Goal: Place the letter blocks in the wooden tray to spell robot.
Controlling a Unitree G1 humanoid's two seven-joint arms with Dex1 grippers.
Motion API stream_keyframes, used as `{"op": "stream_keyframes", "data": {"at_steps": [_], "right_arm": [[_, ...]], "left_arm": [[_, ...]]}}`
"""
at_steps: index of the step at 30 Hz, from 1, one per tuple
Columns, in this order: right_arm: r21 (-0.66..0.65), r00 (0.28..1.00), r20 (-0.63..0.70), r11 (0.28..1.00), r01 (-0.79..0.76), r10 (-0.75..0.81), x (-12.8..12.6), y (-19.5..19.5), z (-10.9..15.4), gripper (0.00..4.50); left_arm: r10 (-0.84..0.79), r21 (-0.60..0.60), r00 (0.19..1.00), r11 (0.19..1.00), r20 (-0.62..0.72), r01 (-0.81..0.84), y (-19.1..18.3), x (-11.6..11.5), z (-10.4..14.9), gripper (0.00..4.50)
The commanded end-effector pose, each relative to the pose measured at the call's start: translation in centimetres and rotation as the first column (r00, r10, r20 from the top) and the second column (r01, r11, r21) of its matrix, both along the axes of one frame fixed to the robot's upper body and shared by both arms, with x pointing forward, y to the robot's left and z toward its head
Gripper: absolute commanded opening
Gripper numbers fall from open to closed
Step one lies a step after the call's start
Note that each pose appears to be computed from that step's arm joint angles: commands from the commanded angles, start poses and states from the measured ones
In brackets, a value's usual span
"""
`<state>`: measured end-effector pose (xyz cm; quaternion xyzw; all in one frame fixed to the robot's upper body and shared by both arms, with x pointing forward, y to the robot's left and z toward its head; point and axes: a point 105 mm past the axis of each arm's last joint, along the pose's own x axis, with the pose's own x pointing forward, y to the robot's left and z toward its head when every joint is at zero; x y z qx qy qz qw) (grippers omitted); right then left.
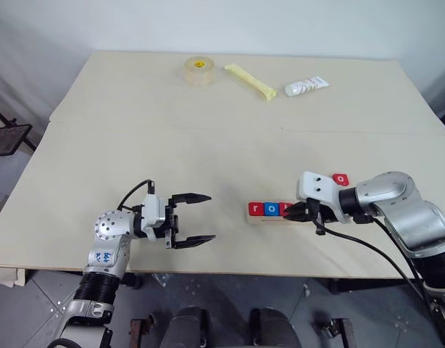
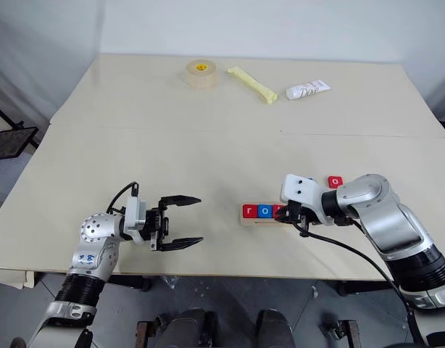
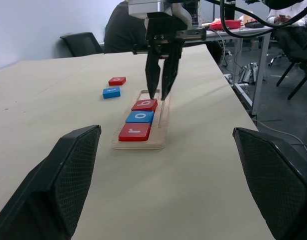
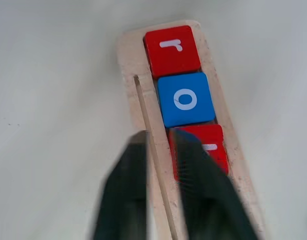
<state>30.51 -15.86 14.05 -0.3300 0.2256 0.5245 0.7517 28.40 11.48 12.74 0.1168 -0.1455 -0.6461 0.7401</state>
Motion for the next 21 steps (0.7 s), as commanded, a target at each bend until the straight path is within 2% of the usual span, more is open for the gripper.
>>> {"op": "stream_keyframes", "data": {"at_steps": [1, 8, 15, 18, 21], "right_arm": [[-0.015, 0.999, 0.031, 1.000, -0.008, 0.008, 0.5, 0.0, 0.2, 0.06], [-0.026, 0.999, 0.039, 1.000, -0.007, 0.008, 1.4, -0.1, -0.3, 0.06], [0.030, 0.997, 0.025, 0.997, -0.069, 0.069, -0.5, 0.7, 1.3, 0.06], [0.039, 0.999, 0.022, 0.998, -0.041, 0.040, -0.9, -0.1, 1.8, 0.06], [0.027, 0.998, 0.051, 0.999, 0.026, -0.027, -0.2, -1.4, 1.8, 0.06]], "left_arm": [[-0.002, 0.002, 0.999, 1.000, 0.035, 0.001, 0.1, -0.1, 0.7, 4.50], [0.009, 0.004, 0.999, 1.000, 0.032, -0.009, 0.3, -0.3, 0.6, 4.50], [0.011, -0.002, 0.999, 1.000, 0.032, -0.010, 0.1, -0.2, 0.5, 4.50], [0.006, -0.003, 1.000, 1.000, 0.031, -0.006, 0.0, -0.1, 0.5, 4.50], [0.000, -0.005, 1.000, 1.000, 0.030, 0.000, -0.2, 0.0, 0.5, 4.50]]}}
